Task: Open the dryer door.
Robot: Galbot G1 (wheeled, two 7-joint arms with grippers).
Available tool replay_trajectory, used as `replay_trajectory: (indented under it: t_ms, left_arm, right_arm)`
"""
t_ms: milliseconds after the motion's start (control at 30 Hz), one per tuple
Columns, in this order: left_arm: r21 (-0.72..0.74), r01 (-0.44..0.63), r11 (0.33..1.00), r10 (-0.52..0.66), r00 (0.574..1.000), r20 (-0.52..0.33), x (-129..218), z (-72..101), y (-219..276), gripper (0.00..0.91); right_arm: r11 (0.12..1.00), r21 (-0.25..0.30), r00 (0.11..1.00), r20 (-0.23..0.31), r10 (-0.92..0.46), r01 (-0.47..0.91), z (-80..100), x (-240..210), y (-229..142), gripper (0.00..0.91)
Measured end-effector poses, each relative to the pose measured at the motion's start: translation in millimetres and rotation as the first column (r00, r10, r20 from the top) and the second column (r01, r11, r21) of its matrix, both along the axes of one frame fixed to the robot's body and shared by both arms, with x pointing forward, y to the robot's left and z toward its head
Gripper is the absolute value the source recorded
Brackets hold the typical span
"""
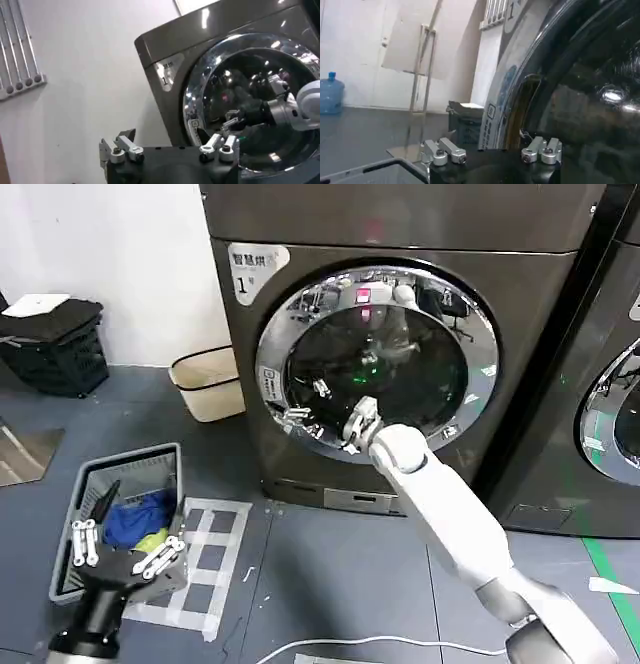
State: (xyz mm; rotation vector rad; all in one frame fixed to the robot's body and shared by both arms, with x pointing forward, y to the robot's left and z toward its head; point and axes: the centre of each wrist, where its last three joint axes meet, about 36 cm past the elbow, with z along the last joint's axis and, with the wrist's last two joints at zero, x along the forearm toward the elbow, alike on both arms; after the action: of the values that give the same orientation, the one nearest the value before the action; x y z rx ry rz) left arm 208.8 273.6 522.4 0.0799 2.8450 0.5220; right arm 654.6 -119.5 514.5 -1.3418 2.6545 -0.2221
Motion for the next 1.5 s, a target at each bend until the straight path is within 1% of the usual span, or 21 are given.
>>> replay_trajectory:
  t_ms: [1033,1233,1500]
  left_arm:
    - [0.002,0.002,1.000,-0.002,1.000,-0.001,-1,1.2,0,0.907]
    - [0.002,0.002,1.000,-0.002,1.000,0.000,-1,1.3,0,0.907]
    - [0.002,-0.001,1.000,0.001,1.000,0.000,-1,1.1,1,0.907]
  right_arm:
    - [1.000,-0.012,1.000,0.002,0.017,-0.017,3.7,24,23,0.907]
    - [0.999,-0.026,0.999,0.004,0.034,-0.034,2.9,30,21,0.907]
    - [0.995,-0.047,0.996,0.011,0.090,-0.090,1.7,38,14,0.907]
